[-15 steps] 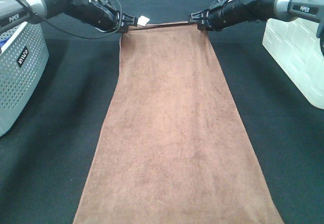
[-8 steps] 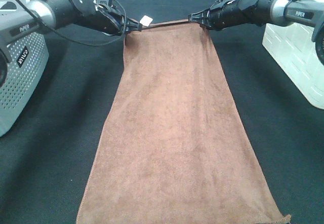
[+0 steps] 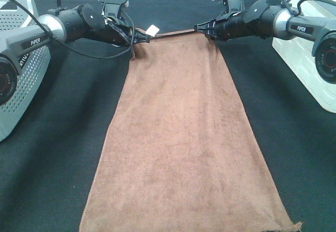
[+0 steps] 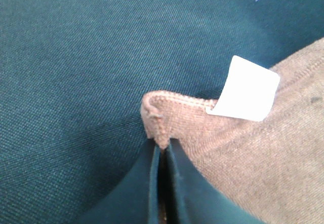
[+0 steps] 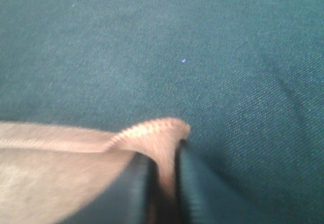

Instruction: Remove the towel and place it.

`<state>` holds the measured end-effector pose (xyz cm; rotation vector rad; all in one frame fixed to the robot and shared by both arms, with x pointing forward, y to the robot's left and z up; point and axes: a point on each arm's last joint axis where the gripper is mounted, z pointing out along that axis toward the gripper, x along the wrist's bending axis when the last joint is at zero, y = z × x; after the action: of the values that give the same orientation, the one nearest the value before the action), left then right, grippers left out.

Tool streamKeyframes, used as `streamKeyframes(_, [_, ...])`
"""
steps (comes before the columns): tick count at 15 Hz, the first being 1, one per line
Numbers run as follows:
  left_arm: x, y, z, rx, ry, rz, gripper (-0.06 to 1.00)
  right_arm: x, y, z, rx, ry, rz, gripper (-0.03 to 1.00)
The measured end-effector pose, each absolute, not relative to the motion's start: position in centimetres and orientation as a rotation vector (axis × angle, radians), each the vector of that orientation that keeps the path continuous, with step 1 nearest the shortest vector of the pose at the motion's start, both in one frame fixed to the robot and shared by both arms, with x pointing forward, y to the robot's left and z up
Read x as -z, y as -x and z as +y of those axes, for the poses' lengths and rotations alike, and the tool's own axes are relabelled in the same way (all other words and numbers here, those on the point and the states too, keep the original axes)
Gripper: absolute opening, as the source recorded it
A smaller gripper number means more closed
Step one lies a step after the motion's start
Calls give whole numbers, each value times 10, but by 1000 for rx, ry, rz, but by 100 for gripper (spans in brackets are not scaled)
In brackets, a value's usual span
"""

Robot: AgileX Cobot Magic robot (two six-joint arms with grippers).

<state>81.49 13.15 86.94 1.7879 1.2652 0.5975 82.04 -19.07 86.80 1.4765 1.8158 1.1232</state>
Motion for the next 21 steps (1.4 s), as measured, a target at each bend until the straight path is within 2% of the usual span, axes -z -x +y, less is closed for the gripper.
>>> streamKeyframes(1, [-869, -815, 132, -598, -1788, 1265, 1, -868, -820, -191, -1123, -1477, 1816, 24])
streamKeyframes(4, [-870, -815, 132, -612, -1794, 1258, 1, -867, -821, -194, -1121, -1482, 1810, 56])
streamKeyframes(6, [-870, -816, 133, -617, -1795, 1256, 1, -867, -821, -196, -1119, -1486, 1813, 65])
streamKeyframes(16, [-870, -816, 136, -640, -1809, 1247, 1, -864, -812, -186, -1107, -1510, 2054, 67])
streamKeyframes(21, [-869, -819, 145, -650, -1817, 1258, 1, -874, -829, -222, -1101, -1491, 1772, 63])
